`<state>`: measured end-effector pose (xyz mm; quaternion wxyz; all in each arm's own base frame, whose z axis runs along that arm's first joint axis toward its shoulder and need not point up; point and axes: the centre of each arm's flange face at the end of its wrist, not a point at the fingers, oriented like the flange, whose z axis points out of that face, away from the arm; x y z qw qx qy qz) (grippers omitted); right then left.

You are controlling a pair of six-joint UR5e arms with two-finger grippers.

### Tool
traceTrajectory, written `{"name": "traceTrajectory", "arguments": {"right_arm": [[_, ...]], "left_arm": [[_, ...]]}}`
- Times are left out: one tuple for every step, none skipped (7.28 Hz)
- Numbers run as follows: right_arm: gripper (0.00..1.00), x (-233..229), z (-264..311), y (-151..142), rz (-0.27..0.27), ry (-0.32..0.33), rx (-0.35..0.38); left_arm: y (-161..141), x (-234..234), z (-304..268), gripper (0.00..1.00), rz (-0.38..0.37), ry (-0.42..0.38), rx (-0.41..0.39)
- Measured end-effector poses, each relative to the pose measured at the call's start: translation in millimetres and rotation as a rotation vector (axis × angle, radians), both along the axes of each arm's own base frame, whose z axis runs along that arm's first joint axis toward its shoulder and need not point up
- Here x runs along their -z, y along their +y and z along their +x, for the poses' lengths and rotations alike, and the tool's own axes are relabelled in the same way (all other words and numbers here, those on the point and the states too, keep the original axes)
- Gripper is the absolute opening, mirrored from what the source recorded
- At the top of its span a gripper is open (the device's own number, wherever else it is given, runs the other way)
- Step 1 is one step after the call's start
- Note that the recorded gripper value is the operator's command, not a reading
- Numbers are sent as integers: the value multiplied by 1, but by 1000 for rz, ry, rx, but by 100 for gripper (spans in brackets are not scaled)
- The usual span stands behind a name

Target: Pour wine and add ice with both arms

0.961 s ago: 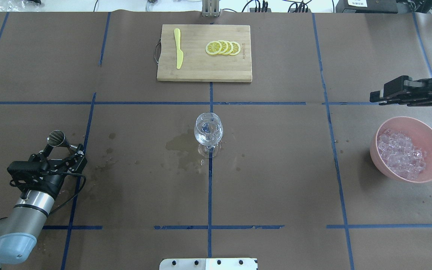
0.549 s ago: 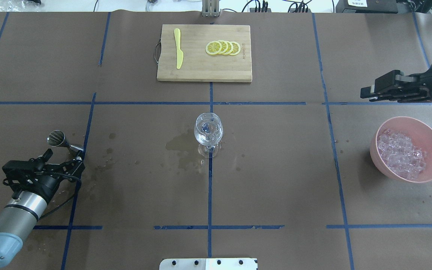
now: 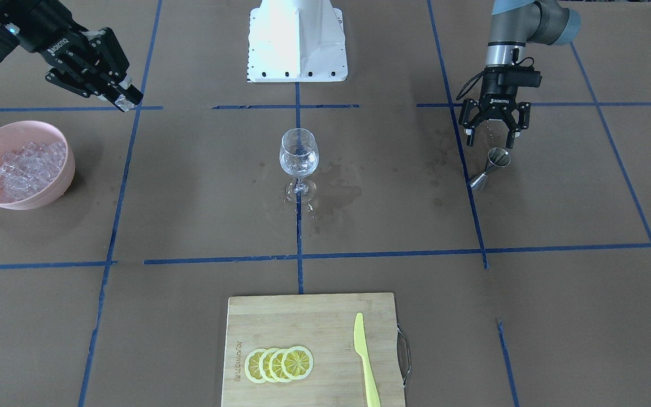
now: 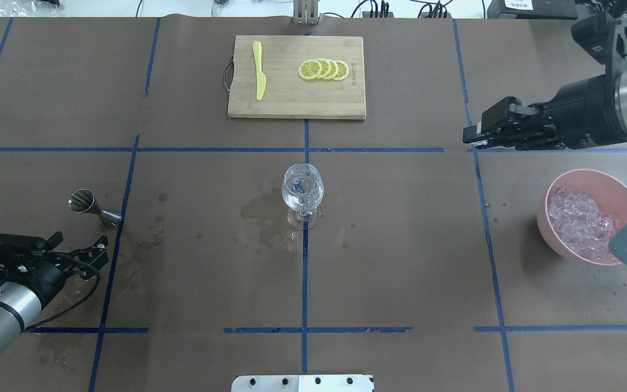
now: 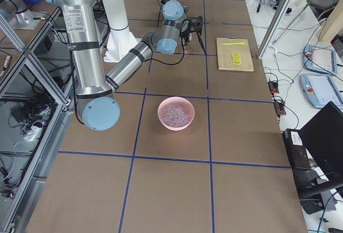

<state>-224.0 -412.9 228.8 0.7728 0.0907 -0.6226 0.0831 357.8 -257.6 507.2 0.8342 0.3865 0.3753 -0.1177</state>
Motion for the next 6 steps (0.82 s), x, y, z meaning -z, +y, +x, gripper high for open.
{"name": "traceTrajectory", "arguments": {"right_arm": [[0,16,-18,-4,-14,-14,13],[0,32,-40,-6,-20,-14,15],[0,48,-65,-3,-20,-4,10],[0,65,-91,4,-17,11,2],[0,81,-115,12,-10,26,-4],[0,93,-141,18,-2,38,-10]], "left_arm": [[6,3,-9,100,-32,6,-49],[13,8,-19,100,-65,11,-100],[19,16,-29,100,-101,11,-153],[25,26,-37,100,-136,7,-200],[27,38,-42,100,-168,-2,-235],[25,52,-49,100,-203,-12,-265]]}}
